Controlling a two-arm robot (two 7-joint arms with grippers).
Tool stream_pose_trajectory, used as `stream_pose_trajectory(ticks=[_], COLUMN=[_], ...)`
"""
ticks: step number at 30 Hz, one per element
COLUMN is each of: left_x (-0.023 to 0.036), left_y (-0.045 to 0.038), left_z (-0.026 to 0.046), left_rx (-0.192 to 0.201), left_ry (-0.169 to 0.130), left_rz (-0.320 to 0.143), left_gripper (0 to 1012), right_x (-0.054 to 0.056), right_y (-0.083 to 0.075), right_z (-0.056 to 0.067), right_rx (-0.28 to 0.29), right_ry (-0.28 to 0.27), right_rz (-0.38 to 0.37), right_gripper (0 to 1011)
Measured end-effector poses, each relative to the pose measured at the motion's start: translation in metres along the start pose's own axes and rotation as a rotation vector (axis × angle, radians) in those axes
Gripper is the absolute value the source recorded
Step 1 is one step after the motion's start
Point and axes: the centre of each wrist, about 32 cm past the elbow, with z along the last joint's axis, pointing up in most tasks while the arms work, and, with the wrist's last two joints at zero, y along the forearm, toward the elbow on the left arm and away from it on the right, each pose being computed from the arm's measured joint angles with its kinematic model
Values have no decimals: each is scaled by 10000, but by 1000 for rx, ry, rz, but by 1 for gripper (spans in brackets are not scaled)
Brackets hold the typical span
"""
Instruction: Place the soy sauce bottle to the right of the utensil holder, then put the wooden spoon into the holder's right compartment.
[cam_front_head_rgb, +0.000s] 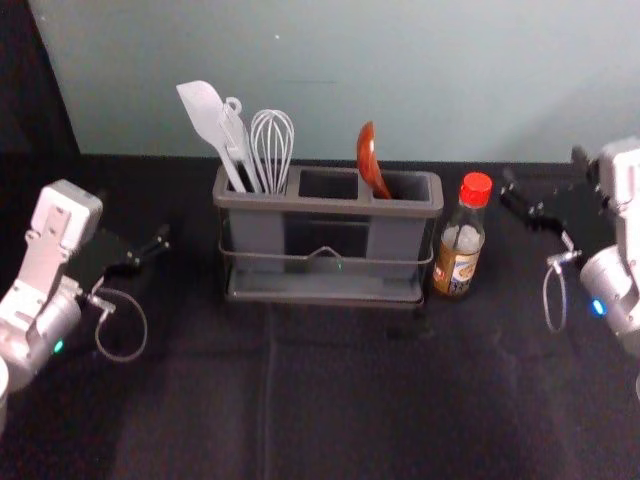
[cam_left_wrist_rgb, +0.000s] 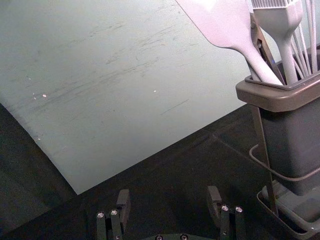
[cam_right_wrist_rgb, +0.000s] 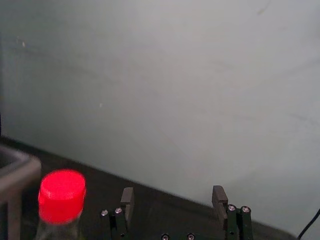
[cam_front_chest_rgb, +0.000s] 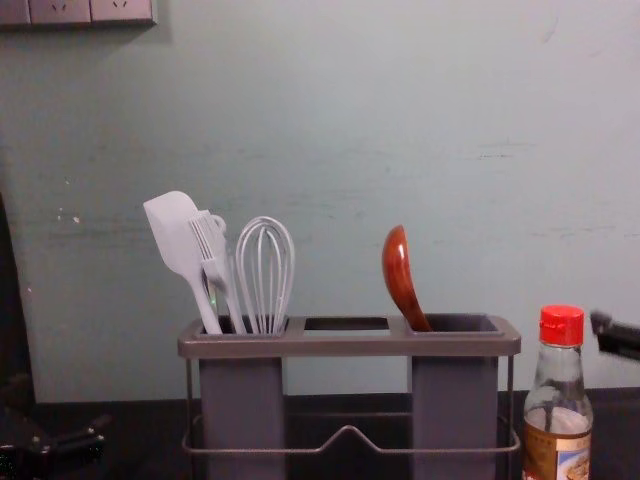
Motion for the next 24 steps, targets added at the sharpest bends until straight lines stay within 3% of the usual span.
stream_pose_trajectory(ticks=[4, 11, 24], left_x=[0, 0, 0], left_y=[0, 0, 0], left_z=[0, 0, 0], left_rx=[0, 0, 0], left_ry=[0, 0, 0], left_rz=[0, 0, 0], left_gripper=[1005, 1005, 1005], right_x=[-44, -107, -97], right_y=[4, -46, -44], right_z=[-126, -248, -234], right_rx=[-43, -64, -62], right_ry=[9, 21, 19], right_rz=[11, 22, 22], right_gripper=[1003, 1003, 1002])
